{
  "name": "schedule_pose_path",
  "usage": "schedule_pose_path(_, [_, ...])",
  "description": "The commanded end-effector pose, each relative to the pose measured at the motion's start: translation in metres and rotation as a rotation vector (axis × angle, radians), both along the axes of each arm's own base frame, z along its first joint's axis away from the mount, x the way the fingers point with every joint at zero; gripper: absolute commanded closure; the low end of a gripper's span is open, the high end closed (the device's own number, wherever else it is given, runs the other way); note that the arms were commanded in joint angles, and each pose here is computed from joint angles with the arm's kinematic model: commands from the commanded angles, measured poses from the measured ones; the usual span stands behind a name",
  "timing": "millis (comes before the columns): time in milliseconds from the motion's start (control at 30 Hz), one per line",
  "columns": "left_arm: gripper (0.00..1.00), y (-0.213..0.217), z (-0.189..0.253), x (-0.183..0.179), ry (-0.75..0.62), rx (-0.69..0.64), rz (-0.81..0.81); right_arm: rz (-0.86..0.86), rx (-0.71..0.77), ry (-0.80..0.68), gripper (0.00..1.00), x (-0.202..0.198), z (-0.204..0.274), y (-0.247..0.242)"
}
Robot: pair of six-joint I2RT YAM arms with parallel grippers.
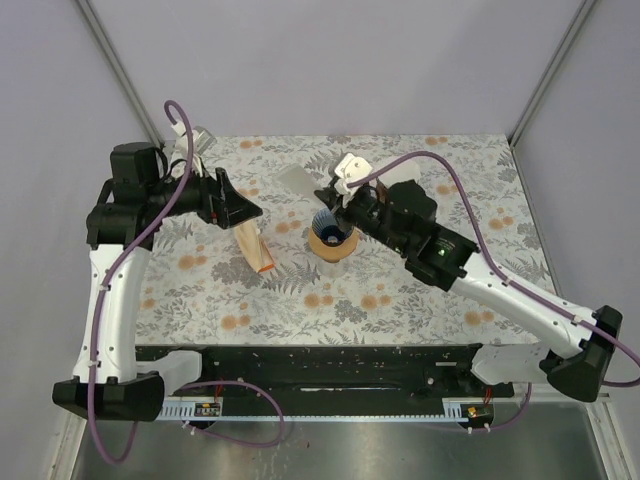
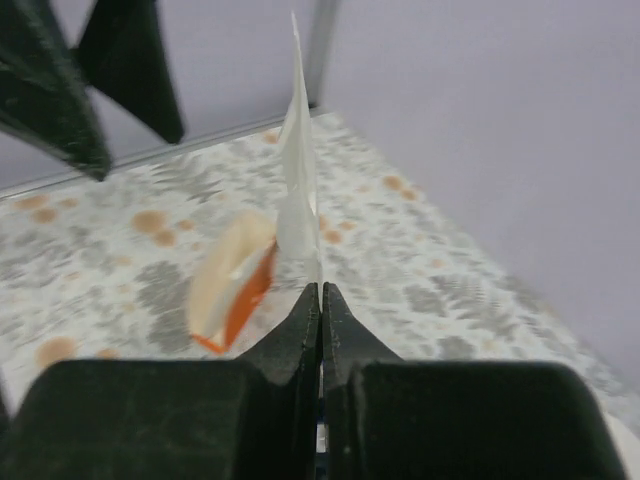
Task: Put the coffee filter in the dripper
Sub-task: Adjust the coffee filter.
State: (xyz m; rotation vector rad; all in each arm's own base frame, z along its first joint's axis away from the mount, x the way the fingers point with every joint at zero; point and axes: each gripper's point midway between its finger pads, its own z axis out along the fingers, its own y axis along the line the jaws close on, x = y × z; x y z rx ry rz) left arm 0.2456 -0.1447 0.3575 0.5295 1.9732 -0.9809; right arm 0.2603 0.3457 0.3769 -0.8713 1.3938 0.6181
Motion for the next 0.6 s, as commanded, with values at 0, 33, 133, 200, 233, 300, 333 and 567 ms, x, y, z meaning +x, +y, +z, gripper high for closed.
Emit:
schedule_pose_path(0, [0.16,-0.012,0.043,-0.004,-0.037,-0.126,-0.040,-0.370,0.024,-0.295,1.00,0.040,0.047,-0.056])
schedule_pose_path(33, [0.17,-0.017,0.051,-0.009,-0.036,-0.157,-0.077,-0.393,0.037,-0.336,1.00,0.043,0.051,-0.059])
schedule_pose_path(133, [0.16,-0.026,0.068,-0.015,-0.030,-0.208,-0.112,-0.473,0.056,-0.417,1.00,0.051,0.056,-0.066])
schedule_pose_path(200, [0.16,-0.036,0.074,-0.017,-0.071,-0.182,-0.107,-0.523,0.061,-0.452,1.00,0.055,0.061,-0.066])
schedule_pose_path(233, [0.16,-0.041,0.073,-0.016,-0.080,-0.160,-0.103,-0.545,0.064,-0.467,1.00,0.057,0.064,-0.065])
schedule_pose_path(300, [0.14,-0.042,0.071,-0.007,-0.072,-0.134,-0.050,-0.611,0.073,-0.501,1.00,0.060,0.073,-0.066])
schedule_pose_path(333, [0.12,-0.040,0.072,0.000,-0.070,-0.132,-0.014,-0.636,0.064,-0.519,1.00,0.062,0.074,-0.065])
schedule_pose_path(567, [0.01,-0.050,0.102,0.016,-0.117,-0.175,0.036,-0.675,-0.005,-0.560,1.00,0.066,0.070,-0.039])
